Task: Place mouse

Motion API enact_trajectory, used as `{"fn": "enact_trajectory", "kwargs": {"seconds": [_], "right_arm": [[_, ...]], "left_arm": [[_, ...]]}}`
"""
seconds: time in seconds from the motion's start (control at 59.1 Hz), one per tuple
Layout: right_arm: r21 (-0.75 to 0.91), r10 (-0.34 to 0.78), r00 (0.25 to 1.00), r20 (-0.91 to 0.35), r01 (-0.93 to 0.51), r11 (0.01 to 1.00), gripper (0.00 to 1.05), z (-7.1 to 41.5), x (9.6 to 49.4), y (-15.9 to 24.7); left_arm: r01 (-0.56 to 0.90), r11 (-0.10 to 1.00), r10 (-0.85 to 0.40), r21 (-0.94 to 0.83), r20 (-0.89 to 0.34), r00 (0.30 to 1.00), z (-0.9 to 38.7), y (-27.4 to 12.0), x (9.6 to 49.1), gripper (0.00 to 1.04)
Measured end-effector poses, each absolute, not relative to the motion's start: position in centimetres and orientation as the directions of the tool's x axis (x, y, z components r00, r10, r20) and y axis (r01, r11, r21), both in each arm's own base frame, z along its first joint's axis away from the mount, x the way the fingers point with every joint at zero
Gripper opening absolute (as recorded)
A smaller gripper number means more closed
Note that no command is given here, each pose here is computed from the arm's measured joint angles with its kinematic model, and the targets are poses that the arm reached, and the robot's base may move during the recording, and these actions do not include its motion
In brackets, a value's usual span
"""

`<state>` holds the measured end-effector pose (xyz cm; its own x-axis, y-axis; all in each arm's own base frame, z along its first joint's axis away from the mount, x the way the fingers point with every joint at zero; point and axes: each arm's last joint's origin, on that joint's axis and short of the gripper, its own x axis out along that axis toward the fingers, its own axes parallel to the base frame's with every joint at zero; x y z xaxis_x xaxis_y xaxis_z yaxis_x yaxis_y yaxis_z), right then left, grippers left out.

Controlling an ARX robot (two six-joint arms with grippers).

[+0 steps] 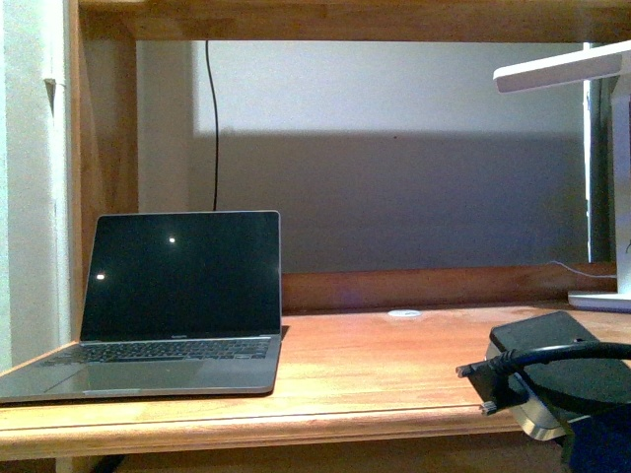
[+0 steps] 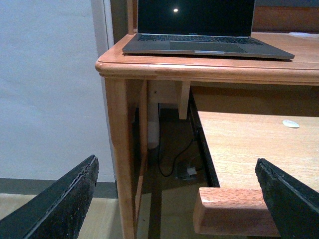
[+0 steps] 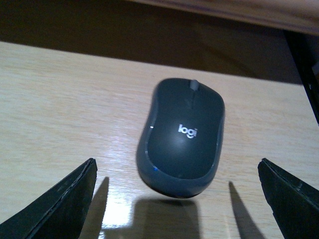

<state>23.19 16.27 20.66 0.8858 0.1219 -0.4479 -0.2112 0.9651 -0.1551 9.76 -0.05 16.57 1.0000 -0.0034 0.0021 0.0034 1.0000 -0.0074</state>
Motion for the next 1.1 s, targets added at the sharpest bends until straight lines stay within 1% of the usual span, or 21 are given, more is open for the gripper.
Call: {"fn": "enact_trajectory", "kwargs": {"seconds": [0.152,0.237,0.558,0.846,1.1], "right_arm": [[-0.144,0.041,0.856,-0.516,-0.134,0.981,0.97,19.8,24.8,15.9],[-0.131,0.019,0.845,-0.534,-0.106,0.986,0.97,19.6,25.4,15.9],[-0.071,0.014,0.832,-0.554,-0.064,0.995,0.97,19.5,26.6,16.3],[-0.073,0.013,0.837,-0.546,-0.064,0.995,0.97,19.0,27.1,16.9],[-0.096,-0.012,0.850,-0.526,-0.046,0.994,0.97,18.8,28.6,17.2]], "left_arm": [[0.004,1.000,-0.004,-0.007,0.002,1.000,16.6,-0.1,9.8,0.97],[0.004,1.000,-0.004,-0.007,0.002,1.000,16.6,-0.1,9.8,0.97],[0.004,1.000,-0.004,-0.007,0.002,1.000,16.6,-0.1,9.8,0.97],[0.004,1.000,-0.004,-0.007,0.002,1.000,16.6,-0.1,9.8,0.97],[0.003,1.000,-0.003,-0.007,0.002,1.000,16.6,-0.1,9.8,0.97]]}}
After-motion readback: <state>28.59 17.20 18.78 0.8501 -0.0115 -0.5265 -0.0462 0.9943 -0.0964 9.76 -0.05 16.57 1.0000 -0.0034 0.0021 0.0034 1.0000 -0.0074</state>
